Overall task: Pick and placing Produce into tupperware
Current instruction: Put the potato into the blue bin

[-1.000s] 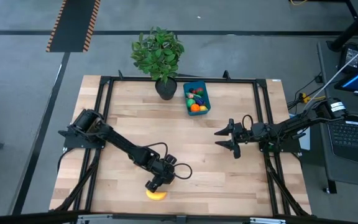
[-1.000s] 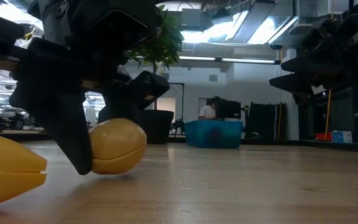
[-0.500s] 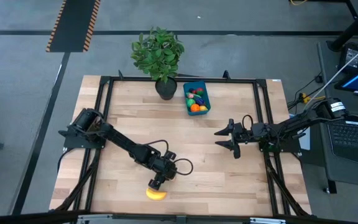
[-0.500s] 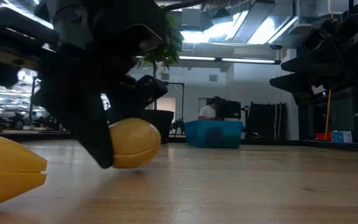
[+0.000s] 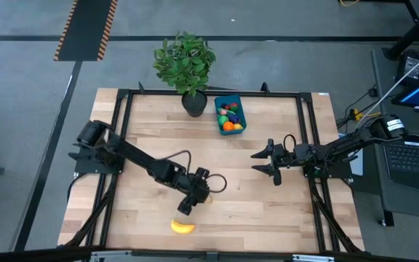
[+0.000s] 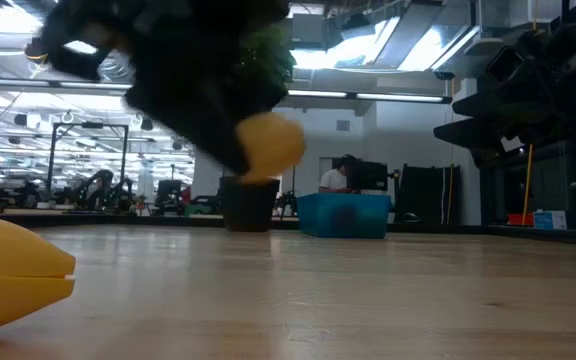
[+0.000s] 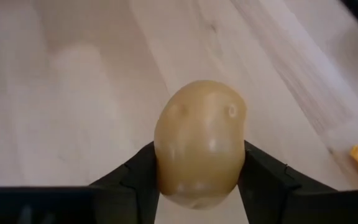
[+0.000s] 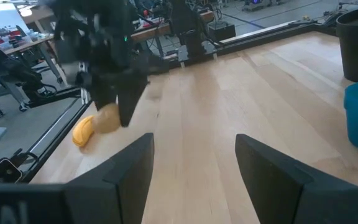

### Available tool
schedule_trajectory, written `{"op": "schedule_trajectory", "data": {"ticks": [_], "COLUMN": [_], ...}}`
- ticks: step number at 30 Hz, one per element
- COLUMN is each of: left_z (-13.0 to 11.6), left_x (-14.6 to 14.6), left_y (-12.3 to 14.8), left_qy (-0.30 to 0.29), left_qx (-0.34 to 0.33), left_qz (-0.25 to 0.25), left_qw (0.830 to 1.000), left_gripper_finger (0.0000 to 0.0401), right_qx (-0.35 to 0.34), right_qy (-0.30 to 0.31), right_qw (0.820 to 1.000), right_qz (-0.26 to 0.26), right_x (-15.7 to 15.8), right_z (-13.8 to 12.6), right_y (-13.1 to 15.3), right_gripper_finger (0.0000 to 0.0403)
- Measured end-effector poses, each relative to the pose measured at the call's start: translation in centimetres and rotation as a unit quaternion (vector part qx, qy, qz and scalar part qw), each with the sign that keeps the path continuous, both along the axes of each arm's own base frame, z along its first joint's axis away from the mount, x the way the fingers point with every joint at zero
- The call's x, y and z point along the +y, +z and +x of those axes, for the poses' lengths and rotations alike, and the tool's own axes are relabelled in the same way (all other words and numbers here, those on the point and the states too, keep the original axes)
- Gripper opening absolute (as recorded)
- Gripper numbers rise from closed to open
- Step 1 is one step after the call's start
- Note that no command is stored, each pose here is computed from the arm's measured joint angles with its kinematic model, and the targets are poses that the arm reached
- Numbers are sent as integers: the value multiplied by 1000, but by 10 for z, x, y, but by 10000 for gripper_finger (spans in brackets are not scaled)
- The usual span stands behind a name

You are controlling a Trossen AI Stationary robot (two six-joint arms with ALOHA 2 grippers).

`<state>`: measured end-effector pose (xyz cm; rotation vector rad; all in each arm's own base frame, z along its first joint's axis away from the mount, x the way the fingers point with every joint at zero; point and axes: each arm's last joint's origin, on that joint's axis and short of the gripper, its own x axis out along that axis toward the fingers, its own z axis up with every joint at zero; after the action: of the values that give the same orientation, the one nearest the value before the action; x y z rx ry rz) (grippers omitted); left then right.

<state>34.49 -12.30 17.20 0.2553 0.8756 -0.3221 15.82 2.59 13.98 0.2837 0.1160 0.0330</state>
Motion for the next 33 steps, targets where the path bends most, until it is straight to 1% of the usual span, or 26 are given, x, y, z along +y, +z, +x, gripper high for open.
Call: {"op": "schedule_trajectory", "data": {"ticks": [5,9,13,17,24,26,28,29,31,33], "left_z": [3,4,6,5,-4,-7,-10,-10,-10,-10], "left_x": [23,39,46,50,61,64,68,70,75,81], "left_y": [25,37,43,35,14,10,6,5,6,6], "left_qy": [18,37,43,45,63,72,76,71,63,70], "left_qx": [-44,-67,-88,-134,-238,-248,-248,-251,-252,-244], "left_qz": [-1,-5,-6,-13,-50,-64,-86,-105,-139,-161], "left_qw": [999,997,995,990,968,964,962,960,956,954], "left_gripper_finger": [166,166,166,166,167,168,168,167,166,166], "right_qx": [-9,-24,-37,-55,-82,-83,-66,-52,-21,22], "right_qy": [7,30,48,62,77,69,59,57,53,53], "right_qw": [1000,998,996,991,975,971,969,967,965,961], "right_qz": [-27,-45,-61,-102,-190,-215,-232,-242,-255,-270], "right_x": [0,2,4,8,15,15,15,15,16,16], "right_z": [0,1,5,10,16,19,23,26,32,40], "right_y": [1,5,11,19,31,34,36,37,41,47], "right_gripper_finger": [227,227,227,227,227,227,227,227,227,227]}}
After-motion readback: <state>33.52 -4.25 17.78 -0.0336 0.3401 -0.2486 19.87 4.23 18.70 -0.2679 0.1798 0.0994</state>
